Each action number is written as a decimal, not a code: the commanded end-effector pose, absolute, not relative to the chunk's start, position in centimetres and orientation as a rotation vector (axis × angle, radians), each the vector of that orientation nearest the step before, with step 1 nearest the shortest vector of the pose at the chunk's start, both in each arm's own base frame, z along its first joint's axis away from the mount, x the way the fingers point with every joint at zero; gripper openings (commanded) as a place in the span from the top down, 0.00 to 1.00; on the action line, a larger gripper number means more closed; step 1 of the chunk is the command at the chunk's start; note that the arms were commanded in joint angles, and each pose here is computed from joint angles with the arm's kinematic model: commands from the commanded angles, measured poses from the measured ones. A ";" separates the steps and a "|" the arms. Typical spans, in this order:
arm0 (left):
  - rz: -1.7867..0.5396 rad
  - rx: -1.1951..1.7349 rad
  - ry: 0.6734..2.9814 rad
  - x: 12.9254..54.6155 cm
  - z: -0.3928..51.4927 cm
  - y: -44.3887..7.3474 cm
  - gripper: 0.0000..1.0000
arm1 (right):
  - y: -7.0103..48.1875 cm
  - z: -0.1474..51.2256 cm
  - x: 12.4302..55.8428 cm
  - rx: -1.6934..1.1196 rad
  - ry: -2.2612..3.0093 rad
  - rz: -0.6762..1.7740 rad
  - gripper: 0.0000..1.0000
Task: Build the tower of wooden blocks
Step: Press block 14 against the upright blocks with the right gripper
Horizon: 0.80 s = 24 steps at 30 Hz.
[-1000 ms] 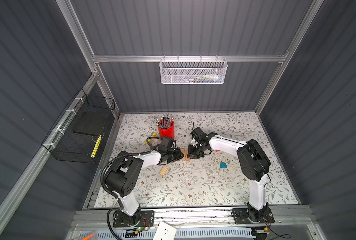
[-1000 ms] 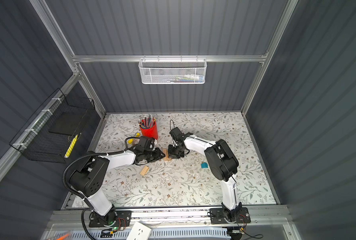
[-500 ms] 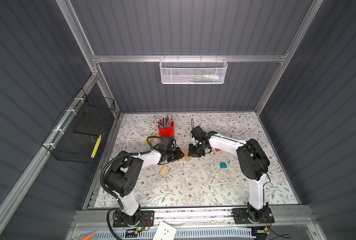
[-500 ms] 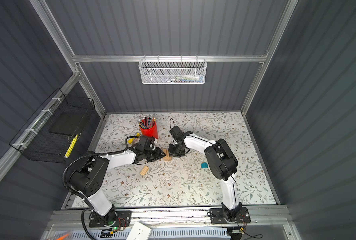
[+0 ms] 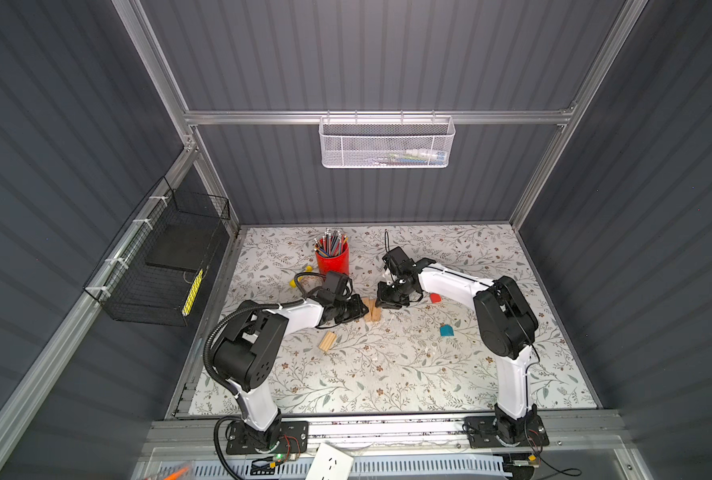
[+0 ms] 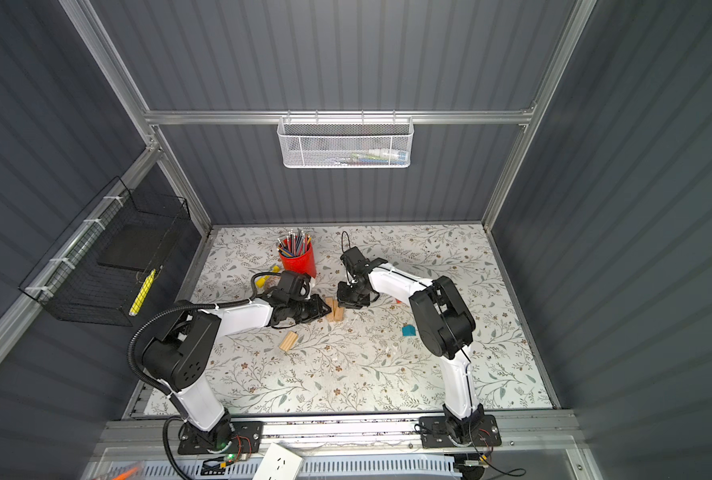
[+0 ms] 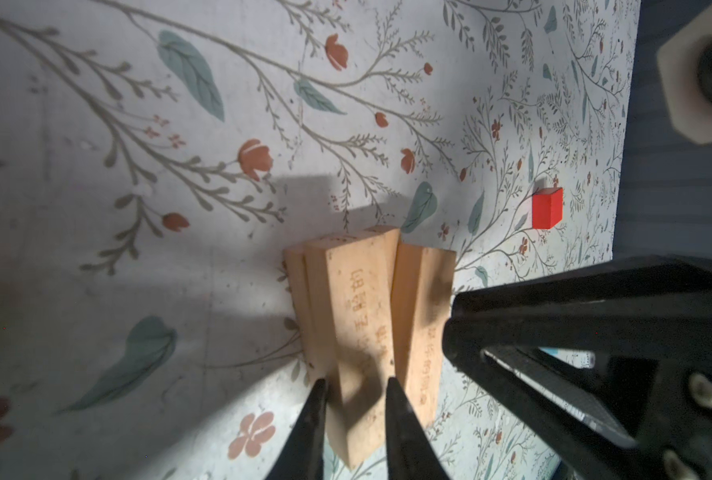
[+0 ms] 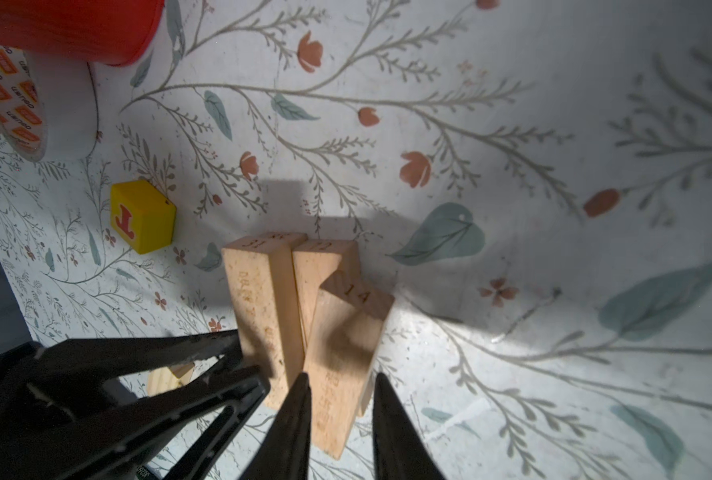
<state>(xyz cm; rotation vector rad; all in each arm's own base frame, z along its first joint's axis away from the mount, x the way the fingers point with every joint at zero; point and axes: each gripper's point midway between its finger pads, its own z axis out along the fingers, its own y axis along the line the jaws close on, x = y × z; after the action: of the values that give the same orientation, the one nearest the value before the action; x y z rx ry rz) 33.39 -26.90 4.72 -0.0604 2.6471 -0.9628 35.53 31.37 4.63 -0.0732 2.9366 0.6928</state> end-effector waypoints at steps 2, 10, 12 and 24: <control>-0.966 -0.032 2.663 33.5 4.6 -26.9 0.75 | 30.9 3.9 35.9 -0.054 2.970 0.654 0.72; -0.963 -0.025 2.671 33.4 4.4 -26.9 0.76 | 31.7 4.4 36.5 -0.067 2.944 0.705 0.73; -0.963 -0.023 2.674 33.4 4.4 -26.9 0.76 | 31.7 4.4 36.6 -0.070 2.944 0.702 0.73; -0.959 -0.017 2.675 33.4 4.4 -26.9 0.76 | 32.7 4.7 36.8 -0.091 2.936 0.768 0.74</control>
<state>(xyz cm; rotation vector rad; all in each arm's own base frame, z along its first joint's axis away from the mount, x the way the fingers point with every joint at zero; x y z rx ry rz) 33.17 -26.85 4.49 -0.0478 2.6607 -0.9570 36.60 32.14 4.68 -0.0741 2.9298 0.7219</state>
